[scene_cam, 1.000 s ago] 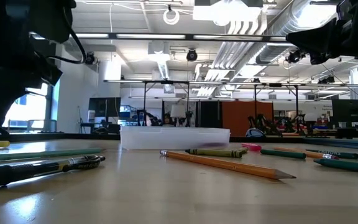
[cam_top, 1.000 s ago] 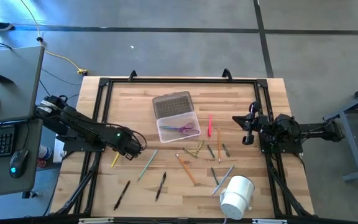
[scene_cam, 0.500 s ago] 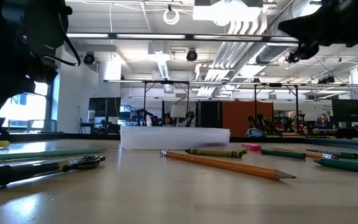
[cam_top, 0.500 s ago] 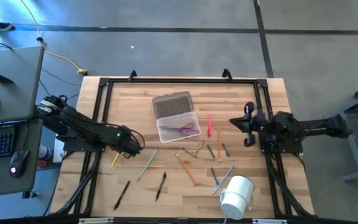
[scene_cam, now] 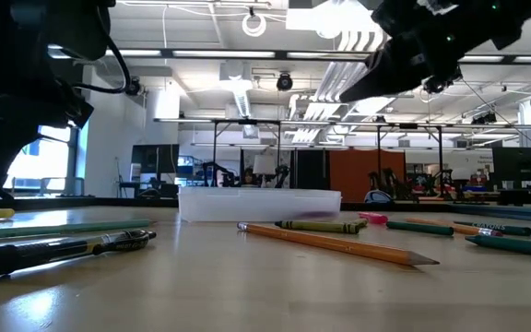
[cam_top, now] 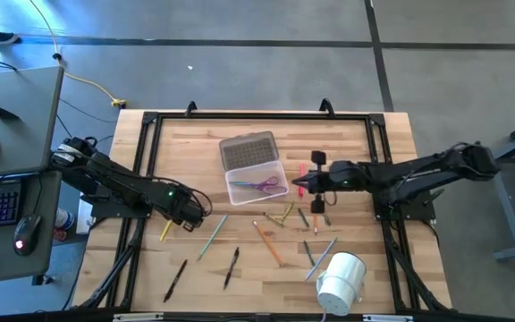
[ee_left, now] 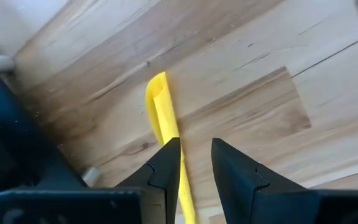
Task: Pick & place school supplies into a supply box
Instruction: Put the yellow pen into the supply box
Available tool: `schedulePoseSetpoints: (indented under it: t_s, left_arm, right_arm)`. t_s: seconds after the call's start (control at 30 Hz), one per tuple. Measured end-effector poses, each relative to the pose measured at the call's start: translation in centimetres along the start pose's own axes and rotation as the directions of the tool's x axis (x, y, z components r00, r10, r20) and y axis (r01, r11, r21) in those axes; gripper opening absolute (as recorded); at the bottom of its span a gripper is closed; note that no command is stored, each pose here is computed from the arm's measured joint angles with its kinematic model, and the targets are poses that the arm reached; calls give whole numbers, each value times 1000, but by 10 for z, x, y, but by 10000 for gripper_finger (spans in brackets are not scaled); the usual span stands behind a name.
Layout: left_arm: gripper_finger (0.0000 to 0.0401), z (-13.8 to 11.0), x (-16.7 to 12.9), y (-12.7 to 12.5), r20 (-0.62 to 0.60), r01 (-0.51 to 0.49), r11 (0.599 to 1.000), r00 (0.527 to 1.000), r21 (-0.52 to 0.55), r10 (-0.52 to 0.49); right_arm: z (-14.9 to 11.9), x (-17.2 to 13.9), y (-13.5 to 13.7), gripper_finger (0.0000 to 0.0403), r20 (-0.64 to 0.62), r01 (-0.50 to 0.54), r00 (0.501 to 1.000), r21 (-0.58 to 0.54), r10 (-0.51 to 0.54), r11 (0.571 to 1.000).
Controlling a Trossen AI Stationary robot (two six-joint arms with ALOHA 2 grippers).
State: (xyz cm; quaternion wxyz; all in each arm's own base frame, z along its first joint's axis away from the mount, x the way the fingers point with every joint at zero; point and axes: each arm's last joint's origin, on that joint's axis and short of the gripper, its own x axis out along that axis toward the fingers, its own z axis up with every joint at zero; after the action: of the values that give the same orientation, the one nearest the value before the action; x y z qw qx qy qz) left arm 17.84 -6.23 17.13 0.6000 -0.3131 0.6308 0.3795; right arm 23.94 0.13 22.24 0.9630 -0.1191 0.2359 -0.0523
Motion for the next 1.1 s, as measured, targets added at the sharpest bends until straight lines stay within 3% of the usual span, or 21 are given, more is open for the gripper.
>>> schedulePoseSetpoints:
  t_s: [0.13, 0.27, 0.57, 0.73, 0.9, 1.1]
  left_arm:
    - [124, 0, 0, 0, 5, -4, 1000, 1000, 2, 4]
    - [133, 0, 0, 3, 7, -32, 999, 999, 5, 32]
    - [235, -2, 21, 10, 32, -45, 996, 999, 77, 43]
    - [259, -4, 42, 20, 32, -37, 997, 999, 74, 35]
    - [223, -5, 47, 21, 35, -29, 999, 999, 36, 28]
    - [103, -4, 48, 16, 44, 28, 996, 999, 80, -31]
  right_arm:
    - [5, 6, -2, 0, -54, 56, 997, 18, -55, 998]
    - [6, 5, -2, 0, -47, 47, 998, 30, -45, 998]
    - [6, 5, -2, 0, -45, 44, 998, 110, -39, 993]
    - [6, 5, -2, 0, -44, 45, 998, 120, -39, 992]
    - [6, 5, -2, 0, -42, 48, 998, 126, -43, 991]
    - [7, 5, -2, 0, -36, 50, 998, 148, -45, 988]
